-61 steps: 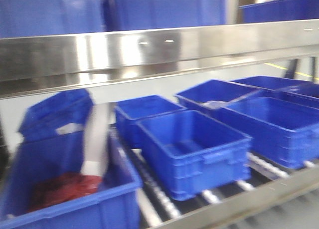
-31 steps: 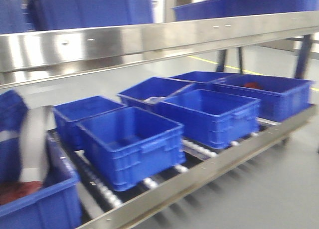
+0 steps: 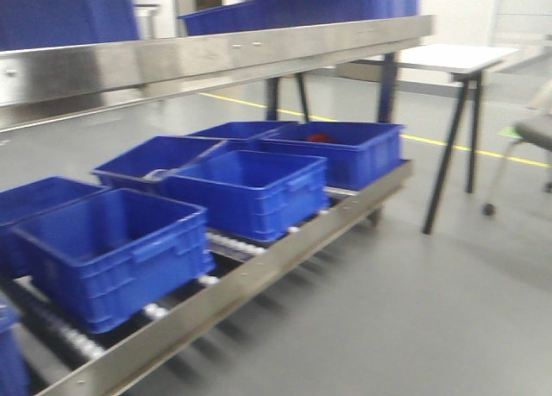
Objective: Grab orange capacitor from left shelf to right conveyor
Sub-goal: 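Drive the base to the conveyor table, holding the cylinder in the right gripper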
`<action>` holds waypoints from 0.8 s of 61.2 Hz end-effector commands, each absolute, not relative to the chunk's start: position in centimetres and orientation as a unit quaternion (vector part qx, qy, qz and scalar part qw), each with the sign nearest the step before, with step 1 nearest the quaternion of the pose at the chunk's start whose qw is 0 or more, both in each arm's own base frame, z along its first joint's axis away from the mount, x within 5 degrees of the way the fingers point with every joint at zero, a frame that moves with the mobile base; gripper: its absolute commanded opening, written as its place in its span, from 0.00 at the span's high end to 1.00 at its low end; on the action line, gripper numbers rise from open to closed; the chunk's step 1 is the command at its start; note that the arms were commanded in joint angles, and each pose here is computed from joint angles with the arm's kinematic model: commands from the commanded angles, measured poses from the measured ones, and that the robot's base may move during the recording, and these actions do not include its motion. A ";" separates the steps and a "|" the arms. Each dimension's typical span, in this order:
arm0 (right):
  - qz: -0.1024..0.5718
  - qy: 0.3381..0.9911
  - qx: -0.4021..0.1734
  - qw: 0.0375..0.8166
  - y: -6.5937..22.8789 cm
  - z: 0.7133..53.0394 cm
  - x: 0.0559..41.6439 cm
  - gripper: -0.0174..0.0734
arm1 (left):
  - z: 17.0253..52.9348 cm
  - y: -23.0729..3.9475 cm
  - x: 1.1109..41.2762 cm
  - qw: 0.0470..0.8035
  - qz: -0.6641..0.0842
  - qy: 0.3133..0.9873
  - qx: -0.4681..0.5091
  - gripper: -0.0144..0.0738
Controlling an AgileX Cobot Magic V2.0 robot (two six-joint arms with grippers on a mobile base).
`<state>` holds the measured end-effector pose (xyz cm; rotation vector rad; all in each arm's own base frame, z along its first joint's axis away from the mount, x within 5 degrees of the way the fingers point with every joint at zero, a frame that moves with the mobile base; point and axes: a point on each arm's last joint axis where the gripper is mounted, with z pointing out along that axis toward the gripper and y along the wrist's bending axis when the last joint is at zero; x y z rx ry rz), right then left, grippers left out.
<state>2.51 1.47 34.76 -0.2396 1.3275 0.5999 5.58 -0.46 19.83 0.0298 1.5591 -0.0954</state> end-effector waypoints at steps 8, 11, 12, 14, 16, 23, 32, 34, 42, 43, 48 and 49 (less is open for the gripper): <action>0.278 0.562 -0.106 0.772 1.3 36.4 2.2 0.75 | 19.7 -0.4 5.6 0.732 -0.047 0.679 0.011 0.98; 0.278 0.562 -0.106 0.772 1.3 36.4 2.2 0.75 | 19.7 -0.4 5.6 0.732 -0.047 0.679 0.011 0.98; 0.278 0.562 -0.106 0.772 1.3 36.4 2.2 0.75 | 19.7 -0.4 5.6 0.732 -0.047 0.679 0.011 0.98; 0.278 0.562 -0.106 0.772 1.3 36.4 2.2 0.75 | 19.7 -0.4 5.6 0.732 -0.047 0.679 0.011 0.98; 0.278 0.562 -0.106 0.772 1.3 36.4 2.2 0.75 | 19.7 -0.4 5.6 0.732 -0.047 0.679 0.011 0.98; 0.278 0.562 -0.106 0.772 1.3 36.4 2.2 0.75 | 19.7 -0.4 5.6 0.732 -0.047 0.679 0.011 0.98; 0.278 0.562 -0.106 0.772 1.3 36.4 2.2 0.75 | 19.7 -0.4 5.6 0.732 -0.047 0.679 0.011 0.98; 0.278 0.562 -0.106 0.772 1.3 36.4 2.2 0.75 | 19.7 -0.4 5.6 0.732 -0.047 0.679 0.011 0.98; 0.278 0.562 -0.106 0.772 1.3 36.4 2.2 0.75 | 19.7 -0.4 5.6 0.732 -0.047 0.679 0.011 0.98; 0.278 0.562 -0.106 0.772 1.3 36.4 2.2 0.75 | 19.7 -0.4 5.6 0.732 -0.047 0.679 0.011 0.98; 0.278 0.562 -0.106 0.772 1.3 36.4 2.2 0.75 | 19.7 -0.4 5.6 0.732 -0.047 0.679 0.011 0.98; 0.278 0.562 -0.106 0.772 1.3 36.4 2.2 0.75 | 19.7 -0.4 5.6 0.732 -0.047 0.679 0.011 0.98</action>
